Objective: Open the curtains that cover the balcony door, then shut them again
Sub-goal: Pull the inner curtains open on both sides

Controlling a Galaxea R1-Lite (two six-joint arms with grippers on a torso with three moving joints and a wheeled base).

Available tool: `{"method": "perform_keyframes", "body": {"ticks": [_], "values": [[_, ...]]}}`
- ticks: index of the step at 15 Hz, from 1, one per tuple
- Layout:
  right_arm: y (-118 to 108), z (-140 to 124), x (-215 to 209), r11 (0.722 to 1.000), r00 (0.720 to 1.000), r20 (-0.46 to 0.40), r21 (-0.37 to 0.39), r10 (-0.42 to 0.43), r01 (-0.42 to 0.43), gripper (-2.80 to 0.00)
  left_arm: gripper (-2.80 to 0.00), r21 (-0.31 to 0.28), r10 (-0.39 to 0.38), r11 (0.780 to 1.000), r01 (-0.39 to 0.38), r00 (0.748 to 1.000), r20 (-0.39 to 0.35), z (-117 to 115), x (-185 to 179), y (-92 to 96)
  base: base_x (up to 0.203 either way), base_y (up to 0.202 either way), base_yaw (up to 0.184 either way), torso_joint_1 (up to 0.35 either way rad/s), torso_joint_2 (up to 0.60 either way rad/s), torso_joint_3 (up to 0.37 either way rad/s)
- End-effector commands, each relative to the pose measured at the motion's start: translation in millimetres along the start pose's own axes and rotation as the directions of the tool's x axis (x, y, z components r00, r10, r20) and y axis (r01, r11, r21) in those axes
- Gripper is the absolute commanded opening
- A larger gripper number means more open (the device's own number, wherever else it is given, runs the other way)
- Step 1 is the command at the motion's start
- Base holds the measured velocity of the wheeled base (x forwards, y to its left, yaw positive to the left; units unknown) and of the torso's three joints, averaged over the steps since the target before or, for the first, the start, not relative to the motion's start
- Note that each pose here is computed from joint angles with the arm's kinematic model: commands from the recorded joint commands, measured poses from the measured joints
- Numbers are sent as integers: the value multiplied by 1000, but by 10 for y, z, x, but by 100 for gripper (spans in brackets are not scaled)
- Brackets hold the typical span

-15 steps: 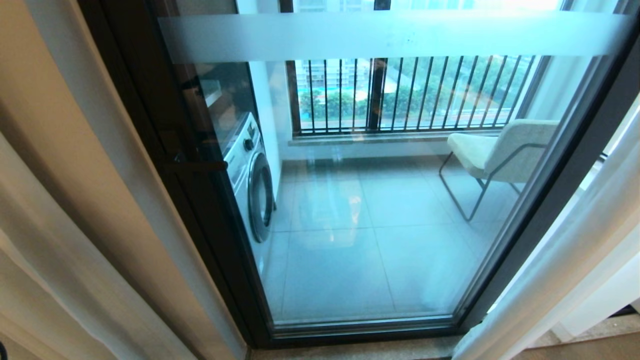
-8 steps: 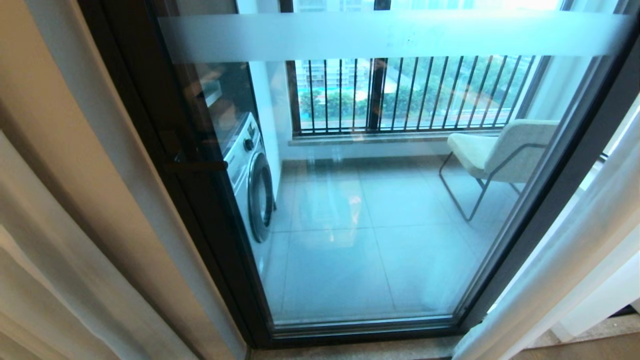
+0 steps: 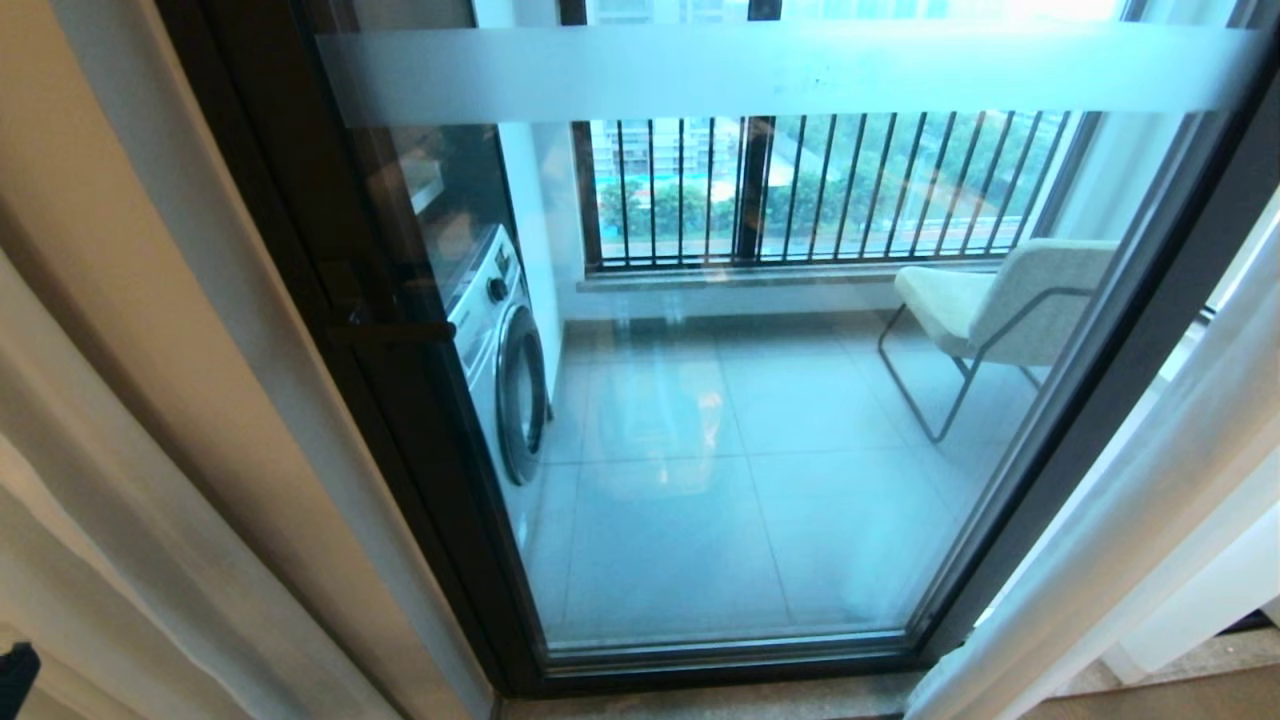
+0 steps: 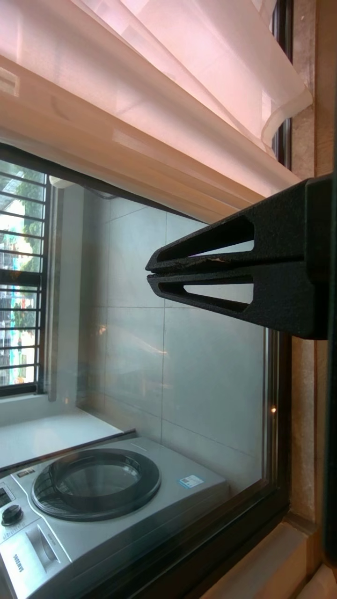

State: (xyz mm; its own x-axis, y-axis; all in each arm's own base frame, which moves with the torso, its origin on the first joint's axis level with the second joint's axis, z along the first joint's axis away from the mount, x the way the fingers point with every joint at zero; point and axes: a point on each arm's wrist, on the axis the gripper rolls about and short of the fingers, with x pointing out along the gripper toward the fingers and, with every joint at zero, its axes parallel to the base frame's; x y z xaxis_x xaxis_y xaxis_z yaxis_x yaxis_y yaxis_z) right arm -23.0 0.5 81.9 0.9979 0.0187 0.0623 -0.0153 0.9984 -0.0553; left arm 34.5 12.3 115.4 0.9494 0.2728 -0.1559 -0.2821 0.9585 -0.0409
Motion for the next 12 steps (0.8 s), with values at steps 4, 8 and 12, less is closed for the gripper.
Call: {"method": "perform_keyframes", "body": {"ticks": [4, 8, 12], "values": [[0, 1, 1, 1000, 1000, -1, -1, 0, 0, -280, -280, 16, -113, 993, 114, 993, -44, -64, -33, -43, 0, 0, 0, 0, 0, 0], [0, 1, 1, 1000, 1000, -1, -1, 0, 0, -280, -280, 46, -197, 979, 199, 980, -37, -117, -116, -65, 0, 0, 0, 0, 0, 0], [0, 1, 1, 1000, 1000, -1, -1, 0, 0, -280, -280, 51, -194, 979, 199, 977, -89, -350, -292, -10, 0, 0, 0, 0, 0, 0]]}}
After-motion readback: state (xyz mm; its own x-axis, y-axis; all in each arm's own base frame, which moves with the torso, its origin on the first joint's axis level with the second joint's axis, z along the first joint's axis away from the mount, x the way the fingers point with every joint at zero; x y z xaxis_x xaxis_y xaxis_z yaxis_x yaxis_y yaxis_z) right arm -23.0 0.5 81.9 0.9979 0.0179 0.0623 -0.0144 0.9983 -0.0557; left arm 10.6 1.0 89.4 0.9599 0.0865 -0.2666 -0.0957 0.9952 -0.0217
